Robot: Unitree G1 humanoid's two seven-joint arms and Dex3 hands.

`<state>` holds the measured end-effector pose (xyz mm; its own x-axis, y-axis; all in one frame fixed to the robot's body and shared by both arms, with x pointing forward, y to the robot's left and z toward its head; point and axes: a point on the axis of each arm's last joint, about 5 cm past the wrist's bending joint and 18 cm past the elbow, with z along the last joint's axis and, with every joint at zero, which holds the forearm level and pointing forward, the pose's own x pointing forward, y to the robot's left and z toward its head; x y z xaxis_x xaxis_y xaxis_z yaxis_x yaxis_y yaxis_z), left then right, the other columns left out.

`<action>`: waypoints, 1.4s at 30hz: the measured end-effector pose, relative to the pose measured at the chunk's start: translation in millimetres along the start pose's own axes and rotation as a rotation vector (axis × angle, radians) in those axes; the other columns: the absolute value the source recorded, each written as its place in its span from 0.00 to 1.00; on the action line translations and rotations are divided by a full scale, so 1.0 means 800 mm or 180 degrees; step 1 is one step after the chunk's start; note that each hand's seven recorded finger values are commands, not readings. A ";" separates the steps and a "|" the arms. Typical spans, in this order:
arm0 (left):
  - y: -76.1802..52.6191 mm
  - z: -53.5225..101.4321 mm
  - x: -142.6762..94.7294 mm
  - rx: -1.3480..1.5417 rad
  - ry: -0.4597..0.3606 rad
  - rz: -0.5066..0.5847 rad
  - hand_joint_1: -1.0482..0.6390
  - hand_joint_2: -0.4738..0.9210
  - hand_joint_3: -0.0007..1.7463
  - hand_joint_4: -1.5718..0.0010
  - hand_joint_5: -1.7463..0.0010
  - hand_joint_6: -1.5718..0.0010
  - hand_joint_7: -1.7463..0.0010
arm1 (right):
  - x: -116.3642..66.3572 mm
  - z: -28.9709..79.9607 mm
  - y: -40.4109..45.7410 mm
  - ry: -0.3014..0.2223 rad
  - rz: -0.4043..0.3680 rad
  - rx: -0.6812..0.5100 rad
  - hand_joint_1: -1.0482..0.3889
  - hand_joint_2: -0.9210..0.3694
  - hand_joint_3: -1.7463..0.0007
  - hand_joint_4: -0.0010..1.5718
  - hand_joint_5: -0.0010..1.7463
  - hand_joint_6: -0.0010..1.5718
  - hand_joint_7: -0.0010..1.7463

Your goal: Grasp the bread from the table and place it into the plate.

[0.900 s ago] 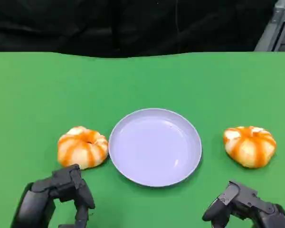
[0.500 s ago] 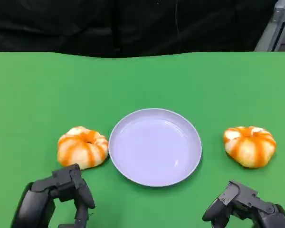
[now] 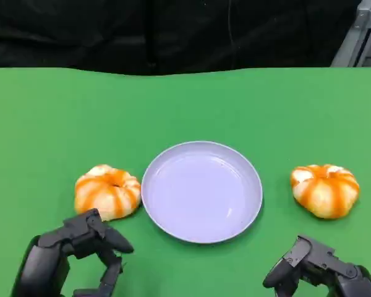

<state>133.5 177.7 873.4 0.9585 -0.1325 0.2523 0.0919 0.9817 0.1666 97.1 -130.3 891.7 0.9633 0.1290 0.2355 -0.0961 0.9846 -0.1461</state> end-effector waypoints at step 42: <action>-0.025 -0.007 0.146 0.3458 0.1236 -0.0941 0.34 0.98 0.00 0.90 0.69 0.80 0.99 | 0.000 0.002 0.014 0.0022 -0.0030 0.0034 0.61 0.44 0.22 0.45 0.96 0.43 0.82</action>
<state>245.1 143.7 894.2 0.9734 -0.1004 -0.2061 0.2258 0.2657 0.9372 95.6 -119.4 891.7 0.9659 0.1190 0.2301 -0.0897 0.9869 -0.1337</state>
